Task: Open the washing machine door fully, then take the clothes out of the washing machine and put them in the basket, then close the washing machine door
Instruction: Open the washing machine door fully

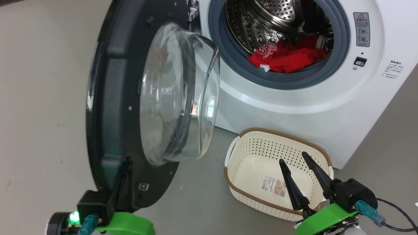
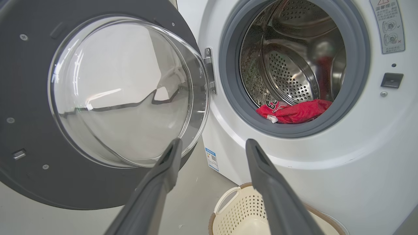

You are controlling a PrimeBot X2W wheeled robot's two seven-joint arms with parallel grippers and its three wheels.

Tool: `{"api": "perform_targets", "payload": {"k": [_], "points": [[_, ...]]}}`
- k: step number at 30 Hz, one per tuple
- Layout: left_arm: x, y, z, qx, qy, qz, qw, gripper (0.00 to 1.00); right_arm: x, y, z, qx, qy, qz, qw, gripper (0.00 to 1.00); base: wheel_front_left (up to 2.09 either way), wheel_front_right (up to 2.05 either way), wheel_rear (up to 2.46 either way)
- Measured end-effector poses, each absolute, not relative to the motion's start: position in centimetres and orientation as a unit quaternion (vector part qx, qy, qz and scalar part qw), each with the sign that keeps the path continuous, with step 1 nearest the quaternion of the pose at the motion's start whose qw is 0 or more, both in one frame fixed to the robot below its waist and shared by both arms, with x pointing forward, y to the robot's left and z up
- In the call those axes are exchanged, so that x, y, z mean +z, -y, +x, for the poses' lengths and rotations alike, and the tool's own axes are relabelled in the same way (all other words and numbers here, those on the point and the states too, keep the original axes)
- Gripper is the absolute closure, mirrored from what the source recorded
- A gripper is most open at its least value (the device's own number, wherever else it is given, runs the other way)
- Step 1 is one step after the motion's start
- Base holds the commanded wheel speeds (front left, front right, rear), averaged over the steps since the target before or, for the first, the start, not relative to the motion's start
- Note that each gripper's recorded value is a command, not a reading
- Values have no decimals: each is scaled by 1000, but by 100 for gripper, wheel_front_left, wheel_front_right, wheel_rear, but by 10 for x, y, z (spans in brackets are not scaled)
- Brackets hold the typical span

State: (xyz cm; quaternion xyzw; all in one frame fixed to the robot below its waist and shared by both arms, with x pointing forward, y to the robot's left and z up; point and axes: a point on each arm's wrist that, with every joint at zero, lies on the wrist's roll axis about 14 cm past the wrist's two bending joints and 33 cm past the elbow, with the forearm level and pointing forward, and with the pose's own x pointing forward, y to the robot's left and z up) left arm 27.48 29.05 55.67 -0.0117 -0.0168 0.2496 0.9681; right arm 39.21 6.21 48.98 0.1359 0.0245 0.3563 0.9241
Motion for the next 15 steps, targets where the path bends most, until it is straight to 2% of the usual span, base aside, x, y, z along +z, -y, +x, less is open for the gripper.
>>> {"api": "perform_targets", "payload": {"k": [15], "points": [[534,-335,257,331,-2,-6,944,100,476,-62,392,358,-39,120,925,0,0,0,0]]}}
